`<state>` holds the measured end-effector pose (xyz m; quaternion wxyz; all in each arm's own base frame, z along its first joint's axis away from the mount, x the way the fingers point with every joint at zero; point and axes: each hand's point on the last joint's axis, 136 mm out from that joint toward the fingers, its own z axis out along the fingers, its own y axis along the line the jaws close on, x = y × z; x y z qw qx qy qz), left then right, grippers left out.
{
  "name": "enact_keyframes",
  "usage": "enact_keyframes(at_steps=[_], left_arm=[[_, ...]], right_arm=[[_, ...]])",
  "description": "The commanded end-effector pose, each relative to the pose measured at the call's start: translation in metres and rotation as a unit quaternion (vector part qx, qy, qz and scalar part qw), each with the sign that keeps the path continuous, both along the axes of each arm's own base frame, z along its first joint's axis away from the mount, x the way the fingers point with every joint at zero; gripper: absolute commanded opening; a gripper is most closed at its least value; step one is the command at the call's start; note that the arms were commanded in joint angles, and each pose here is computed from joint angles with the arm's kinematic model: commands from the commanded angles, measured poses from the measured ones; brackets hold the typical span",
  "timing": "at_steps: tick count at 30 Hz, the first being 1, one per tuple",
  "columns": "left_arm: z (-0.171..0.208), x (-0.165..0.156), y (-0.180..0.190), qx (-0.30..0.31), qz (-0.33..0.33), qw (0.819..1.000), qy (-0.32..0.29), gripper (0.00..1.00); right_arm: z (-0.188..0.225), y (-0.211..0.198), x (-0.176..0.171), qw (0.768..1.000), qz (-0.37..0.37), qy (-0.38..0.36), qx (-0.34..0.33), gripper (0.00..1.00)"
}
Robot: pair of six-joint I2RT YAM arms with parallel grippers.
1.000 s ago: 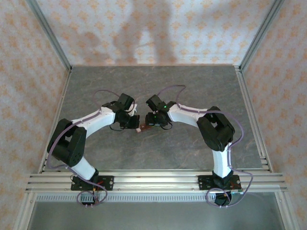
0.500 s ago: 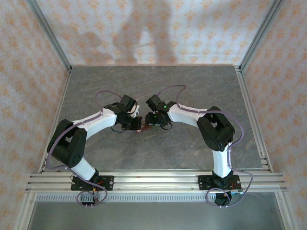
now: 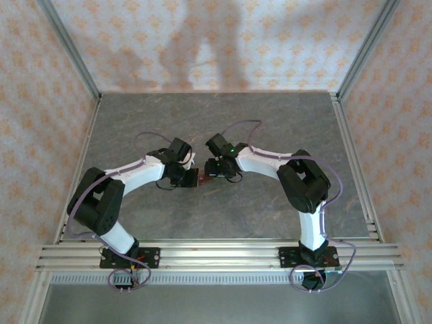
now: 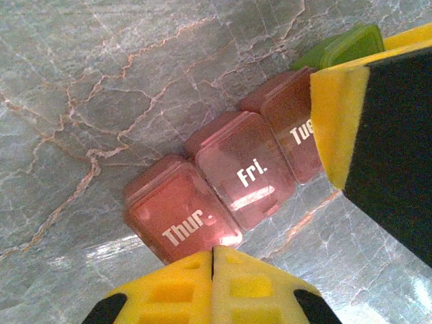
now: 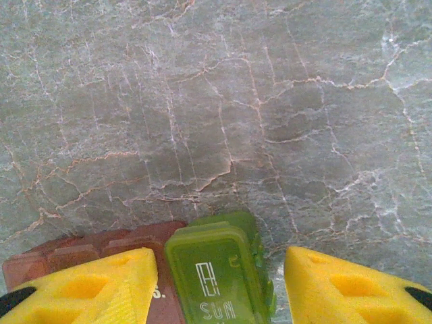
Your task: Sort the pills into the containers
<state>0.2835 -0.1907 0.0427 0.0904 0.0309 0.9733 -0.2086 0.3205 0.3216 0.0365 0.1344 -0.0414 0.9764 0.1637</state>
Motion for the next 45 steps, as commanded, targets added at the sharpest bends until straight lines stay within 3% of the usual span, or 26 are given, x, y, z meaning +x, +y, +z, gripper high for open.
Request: enact_keyframes(at_steps=[1,13,21,24,27,32,36,41,45], left_arm=[[-0.011,-0.004,0.001,0.011,0.001,1.000,0.007,0.06],[-0.023,-0.004,0.003,0.021,-0.001,1.000,0.015,0.05],[0.018,0.019,-0.004,0.009,-0.005,0.999,-0.043,0.07],[0.048,0.033,-0.006,-0.002,0.001,0.996,-0.093,0.18],[0.085,0.047,-0.005,-0.018,0.015,0.988,-0.155,0.35],[0.150,0.066,0.010,-0.036,0.057,0.962,-0.265,0.73],[0.189,0.077,0.035,-0.027,0.103,0.937,-0.333,0.97],[0.222,0.085,0.077,0.028,0.155,0.893,-0.422,1.00],[0.238,0.083,0.116,0.088,0.198,0.838,-0.500,1.00]], right_arm=[[-0.031,-0.024,-0.012,0.998,-0.012,0.025,-0.057,0.53],[-0.031,-0.024,-0.013,0.998,-0.011,0.025,-0.057,0.53],[-0.011,-0.017,-0.005,0.999,-0.005,0.012,-0.050,0.54],[0.016,-0.011,0.007,0.999,-0.006,-0.009,-0.034,0.57],[0.054,-0.010,0.025,0.999,-0.020,-0.039,-0.008,0.64],[0.134,-0.029,0.053,0.992,-0.058,-0.104,0.037,0.77],[0.187,-0.067,0.064,0.982,-0.095,-0.159,0.044,0.87],[0.227,-0.138,0.065,0.960,-0.161,-0.229,-0.002,0.97],[0.246,-0.208,0.058,0.923,-0.243,-0.290,-0.063,1.00]])
